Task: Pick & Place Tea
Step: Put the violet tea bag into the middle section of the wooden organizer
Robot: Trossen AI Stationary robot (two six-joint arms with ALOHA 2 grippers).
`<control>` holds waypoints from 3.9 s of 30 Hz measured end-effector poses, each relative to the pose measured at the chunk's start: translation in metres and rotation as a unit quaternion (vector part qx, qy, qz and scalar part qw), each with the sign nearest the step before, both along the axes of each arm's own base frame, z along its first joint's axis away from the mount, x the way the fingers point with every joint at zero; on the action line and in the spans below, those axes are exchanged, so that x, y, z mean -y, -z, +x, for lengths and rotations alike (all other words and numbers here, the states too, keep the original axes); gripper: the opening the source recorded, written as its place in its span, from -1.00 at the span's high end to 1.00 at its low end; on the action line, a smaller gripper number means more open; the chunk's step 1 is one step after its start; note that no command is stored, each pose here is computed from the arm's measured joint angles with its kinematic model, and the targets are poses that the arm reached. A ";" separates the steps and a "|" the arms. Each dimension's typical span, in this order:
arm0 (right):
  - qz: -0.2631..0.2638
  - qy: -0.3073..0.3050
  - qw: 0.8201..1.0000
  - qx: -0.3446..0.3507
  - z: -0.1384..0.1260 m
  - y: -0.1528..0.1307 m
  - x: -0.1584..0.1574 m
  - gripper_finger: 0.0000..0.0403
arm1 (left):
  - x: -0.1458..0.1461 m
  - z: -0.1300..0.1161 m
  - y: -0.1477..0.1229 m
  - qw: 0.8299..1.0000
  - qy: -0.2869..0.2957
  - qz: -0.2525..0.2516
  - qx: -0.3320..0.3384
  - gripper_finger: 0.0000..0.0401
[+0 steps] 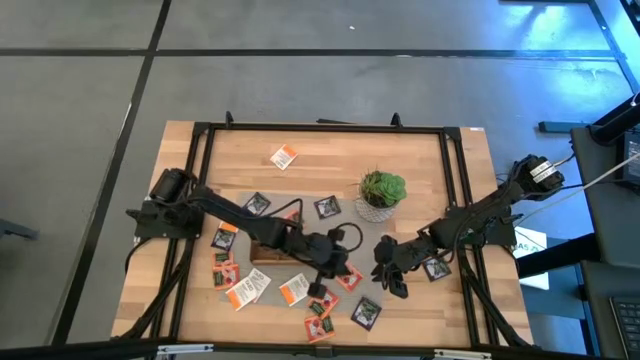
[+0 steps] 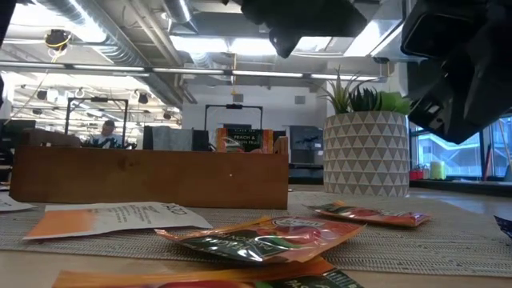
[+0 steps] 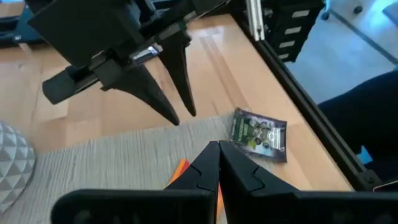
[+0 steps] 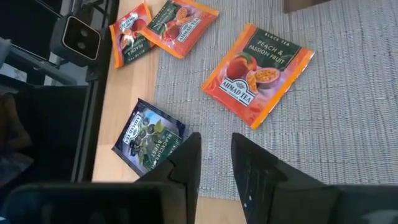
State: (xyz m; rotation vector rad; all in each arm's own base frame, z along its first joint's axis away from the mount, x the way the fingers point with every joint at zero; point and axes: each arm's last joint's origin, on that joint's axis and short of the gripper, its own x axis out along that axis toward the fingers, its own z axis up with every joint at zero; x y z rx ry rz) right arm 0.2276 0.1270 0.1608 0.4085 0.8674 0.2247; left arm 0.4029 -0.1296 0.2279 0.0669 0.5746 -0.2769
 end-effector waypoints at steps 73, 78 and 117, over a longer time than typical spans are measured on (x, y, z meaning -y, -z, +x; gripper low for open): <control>0.148 0.057 0.987 0.003 0.000 -0.013 -0.020 -0.05 | 0.089 0.016 0.088 0.994 -0.004 -0.094 0.050 0.99; 0.150 0.071 0.986 -0.013 -0.009 -0.009 -0.032 -0.05 | 0.097 0.028 0.097 0.993 0.010 -0.109 0.045 0.99; 0.196 0.102 0.967 -0.129 0.000 0.055 -0.055 0.33 | 0.091 0.051 0.133 0.993 -0.031 -0.104 -0.054 0.99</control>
